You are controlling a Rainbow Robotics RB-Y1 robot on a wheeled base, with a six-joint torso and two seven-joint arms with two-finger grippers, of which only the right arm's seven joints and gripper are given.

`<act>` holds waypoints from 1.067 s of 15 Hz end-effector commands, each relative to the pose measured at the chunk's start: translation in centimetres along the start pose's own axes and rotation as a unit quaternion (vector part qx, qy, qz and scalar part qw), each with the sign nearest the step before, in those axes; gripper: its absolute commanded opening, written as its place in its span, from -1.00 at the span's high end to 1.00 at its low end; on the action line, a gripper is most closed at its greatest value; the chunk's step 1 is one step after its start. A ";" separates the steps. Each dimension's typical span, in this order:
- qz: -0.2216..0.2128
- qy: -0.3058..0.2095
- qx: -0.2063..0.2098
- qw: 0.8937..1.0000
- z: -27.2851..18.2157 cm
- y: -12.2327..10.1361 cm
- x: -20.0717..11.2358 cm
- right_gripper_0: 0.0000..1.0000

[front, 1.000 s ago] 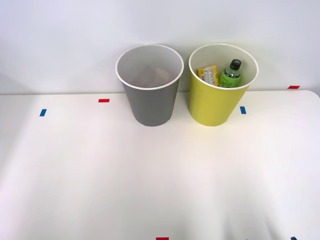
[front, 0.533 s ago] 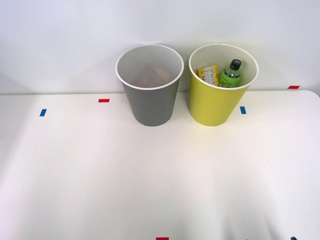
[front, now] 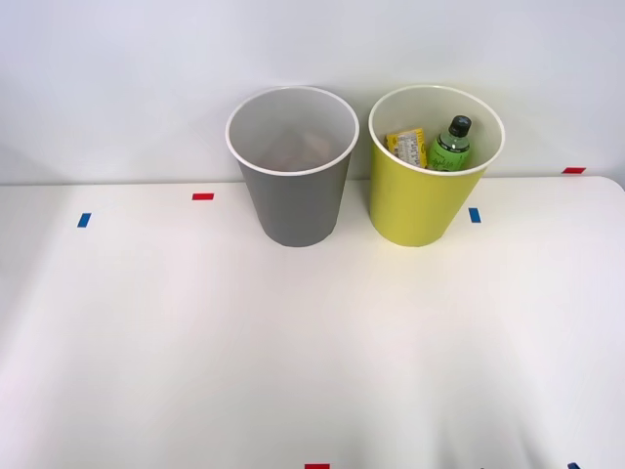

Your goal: Put cans in the gray bin, plastic bottles in the light green bin

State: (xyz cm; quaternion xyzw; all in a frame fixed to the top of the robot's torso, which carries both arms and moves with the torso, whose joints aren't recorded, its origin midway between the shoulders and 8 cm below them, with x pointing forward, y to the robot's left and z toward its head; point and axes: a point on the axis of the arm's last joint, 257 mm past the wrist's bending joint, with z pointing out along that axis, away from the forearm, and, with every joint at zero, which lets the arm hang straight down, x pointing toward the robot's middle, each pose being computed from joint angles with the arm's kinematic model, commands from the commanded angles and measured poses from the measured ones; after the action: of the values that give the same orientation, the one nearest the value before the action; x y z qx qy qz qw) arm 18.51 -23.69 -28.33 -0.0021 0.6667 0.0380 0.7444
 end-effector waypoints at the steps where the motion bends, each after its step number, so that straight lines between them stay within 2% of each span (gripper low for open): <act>1: 0.000 0.000 0.000 1.000 0.0 0.0 0.0 -1.00; 16: 0.000 0.000 0.000 1.000 0.0 0.0 0.0 -1.00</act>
State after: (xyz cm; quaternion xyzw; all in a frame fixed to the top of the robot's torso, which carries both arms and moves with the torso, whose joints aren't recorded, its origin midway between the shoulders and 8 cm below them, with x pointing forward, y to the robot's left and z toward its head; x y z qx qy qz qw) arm 18.51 -23.70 -28.33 -0.0021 0.6667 0.0380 0.7444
